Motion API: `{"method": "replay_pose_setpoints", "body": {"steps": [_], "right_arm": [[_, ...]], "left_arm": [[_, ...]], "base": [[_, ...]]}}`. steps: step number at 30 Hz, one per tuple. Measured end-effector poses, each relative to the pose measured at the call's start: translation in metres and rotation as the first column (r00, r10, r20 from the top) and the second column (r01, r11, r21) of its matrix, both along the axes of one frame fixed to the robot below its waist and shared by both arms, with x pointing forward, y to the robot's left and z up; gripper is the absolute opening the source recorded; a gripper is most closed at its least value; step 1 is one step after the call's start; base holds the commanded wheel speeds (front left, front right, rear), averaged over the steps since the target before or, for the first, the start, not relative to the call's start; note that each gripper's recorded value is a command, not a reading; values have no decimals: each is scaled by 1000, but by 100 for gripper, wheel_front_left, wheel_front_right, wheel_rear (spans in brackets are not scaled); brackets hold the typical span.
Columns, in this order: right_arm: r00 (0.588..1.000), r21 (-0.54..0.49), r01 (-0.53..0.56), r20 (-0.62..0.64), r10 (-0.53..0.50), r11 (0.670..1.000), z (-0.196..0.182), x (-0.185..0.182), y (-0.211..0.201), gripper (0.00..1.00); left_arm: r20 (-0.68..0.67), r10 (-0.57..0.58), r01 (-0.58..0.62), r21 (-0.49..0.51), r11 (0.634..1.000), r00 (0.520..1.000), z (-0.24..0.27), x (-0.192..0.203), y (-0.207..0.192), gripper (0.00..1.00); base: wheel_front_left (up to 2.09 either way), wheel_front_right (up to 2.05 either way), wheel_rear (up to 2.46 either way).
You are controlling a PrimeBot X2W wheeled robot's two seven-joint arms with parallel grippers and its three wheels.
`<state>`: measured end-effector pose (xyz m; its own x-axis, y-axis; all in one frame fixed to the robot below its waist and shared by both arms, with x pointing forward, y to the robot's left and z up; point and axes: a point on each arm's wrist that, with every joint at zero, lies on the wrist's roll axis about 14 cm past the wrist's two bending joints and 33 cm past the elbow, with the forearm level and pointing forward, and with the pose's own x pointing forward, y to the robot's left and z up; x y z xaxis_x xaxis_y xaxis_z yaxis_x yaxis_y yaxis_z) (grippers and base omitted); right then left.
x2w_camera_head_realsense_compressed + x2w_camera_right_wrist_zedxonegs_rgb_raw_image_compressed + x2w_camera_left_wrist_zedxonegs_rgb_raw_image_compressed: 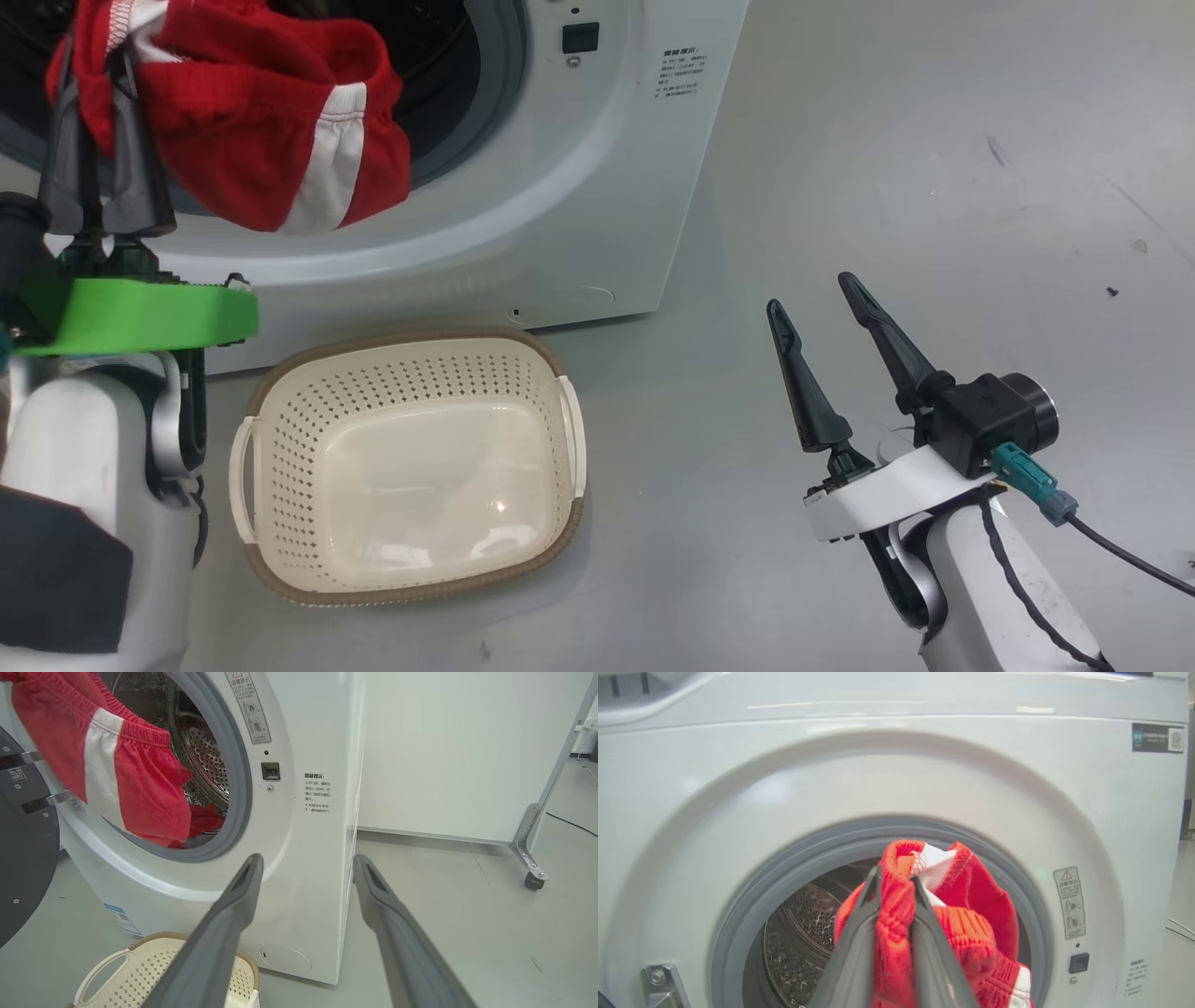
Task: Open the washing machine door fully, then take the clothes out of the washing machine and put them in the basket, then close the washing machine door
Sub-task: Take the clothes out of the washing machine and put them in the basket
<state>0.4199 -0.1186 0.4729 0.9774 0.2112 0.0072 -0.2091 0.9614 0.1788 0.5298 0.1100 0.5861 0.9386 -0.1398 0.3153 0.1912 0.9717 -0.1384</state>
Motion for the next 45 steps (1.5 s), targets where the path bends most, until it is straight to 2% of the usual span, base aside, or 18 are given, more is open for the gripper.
{"method": "replay_pose_setpoints", "body": {"steps": [7,13,17,23,30,38,41,45], "right_arm": [[1000,2,4,20,-4,1000,9,-8,-1,100],[1000,5,2,28,-2,1000,12,-11,-1,100],[1000,7,-2,24,2,1000,11,-12,1,100],[1000,9,-6,27,6,1000,12,-11,3,100],[1000,3,-17,19,16,1000,7,-8,6,100],[1000,-1,-22,-6,22,1000,-4,-4,6,100],[1000,0,-24,-16,24,1000,-8,-3,7,100],[999,3,-26,-32,26,1000,-16,1,7,100]], "left_arm": [[153,2,-2,5,1000,988,49,-19,-2,0],[175,4,-4,3,1000,985,56,-33,-2,0],[141,6,-6,3,1000,990,45,-39,-1,0],[56,21,-21,-14,1000,998,21,-49,1,0],[-158,17,-22,-28,999,987,-44,-64,1,0],[-395,-7,-6,-33,999,918,-121,-80,-4,0],[-442,-10,-7,-36,999,897,-138,-81,-5,0],[-535,-20,-1,-38,999,845,-172,-85,-8,0]], "base": [[0,0,0],[0,0,0],[0,0,0],[0,0,0],[0,0,0],[0,0,0],[0,0,0],[0,0,0]]}}
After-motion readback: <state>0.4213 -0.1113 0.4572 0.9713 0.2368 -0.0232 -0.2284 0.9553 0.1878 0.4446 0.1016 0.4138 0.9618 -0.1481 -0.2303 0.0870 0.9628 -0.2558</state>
